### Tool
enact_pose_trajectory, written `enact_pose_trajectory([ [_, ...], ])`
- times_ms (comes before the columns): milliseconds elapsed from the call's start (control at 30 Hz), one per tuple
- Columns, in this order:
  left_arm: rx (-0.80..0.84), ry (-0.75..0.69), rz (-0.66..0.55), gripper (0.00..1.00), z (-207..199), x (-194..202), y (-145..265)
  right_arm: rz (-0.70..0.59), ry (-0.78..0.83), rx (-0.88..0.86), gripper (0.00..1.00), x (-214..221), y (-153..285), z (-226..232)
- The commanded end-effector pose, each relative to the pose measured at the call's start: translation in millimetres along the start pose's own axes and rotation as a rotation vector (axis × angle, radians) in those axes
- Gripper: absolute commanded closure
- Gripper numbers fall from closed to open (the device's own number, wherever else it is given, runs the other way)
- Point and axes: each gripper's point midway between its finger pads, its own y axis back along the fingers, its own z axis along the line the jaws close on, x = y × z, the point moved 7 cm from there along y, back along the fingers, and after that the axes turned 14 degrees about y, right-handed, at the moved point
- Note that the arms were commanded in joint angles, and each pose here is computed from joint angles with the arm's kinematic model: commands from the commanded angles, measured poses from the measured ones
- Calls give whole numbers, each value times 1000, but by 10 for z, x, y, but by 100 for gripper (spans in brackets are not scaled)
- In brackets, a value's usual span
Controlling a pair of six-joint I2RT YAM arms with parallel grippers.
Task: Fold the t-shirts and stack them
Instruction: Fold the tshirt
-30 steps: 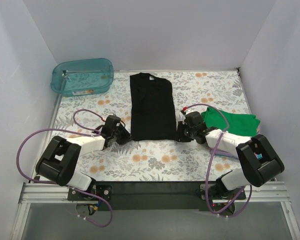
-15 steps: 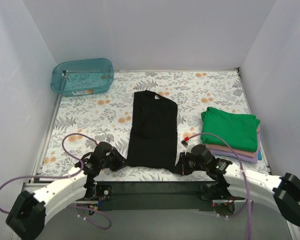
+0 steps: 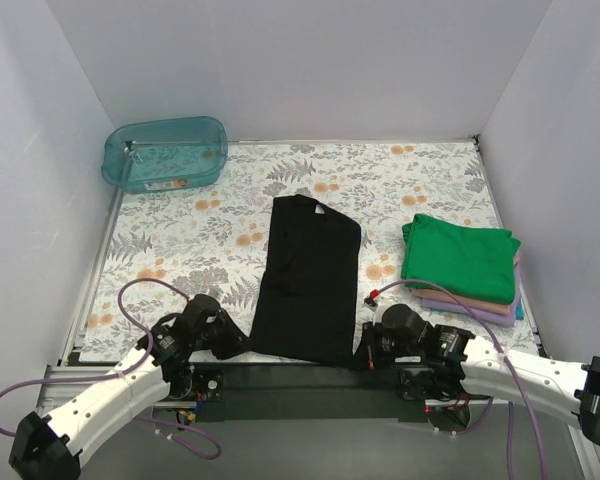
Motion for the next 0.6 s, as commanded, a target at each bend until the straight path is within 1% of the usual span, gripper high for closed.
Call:
enact_pose_trajectory([
  [0, 74, -50, 5, 100, -322, 15, 140, -3, 54, 65, 99, -183, 78, 98],
  [33, 92, -76, -12, 100, -397, 3, 180, -16, 67, 80, 99, -244, 102, 125],
  [67, 110, -91, -30, 100, -469, -11, 218, -68, 94, 114, 99, -384, 143, 166],
  [100, 144, -109, -79, 100, -607, -54, 286, -59, 99, 163, 99, -398, 185, 139],
  [167, 163, -137, -113, 100, -702, -85, 330, -113, 132, 259, 99, -527, 248, 100],
  [200, 160, -144, -120, 100, -744, -94, 337, -142, 145, 267, 99, -642, 316, 179],
  [300, 218, -174, -133, 100, -979, -105, 402, -219, 193, 312, 99, -840, 412, 236],
  [333, 252, -181, -152, 100, -1115, -126, 416, -256, 202, 313, 99, -950, 474, 312],
  [433, 297, -203, -205, 100, -1352, -189, 435, -336, 231, 386, 99, -1180, 600, 375],
  [467, 321, -207, -248, 100, -1489, -226, 503, -358, 236, 438, 99, -1249, 624, 353],
  [500, 331, -209, -297, 100, -1587, -280, 526, -394, 252, 450, 99, -1363, 701, 417],
  [533, 335, -207, -346, 100, -1713, -339, 546, -414, 247, 511, 99, -1430, 736, 369],
  [567, 335, -210, -372, 100, -1775, -374, 540, -435, 251, 533, 99, -1501, 773, 371],
])
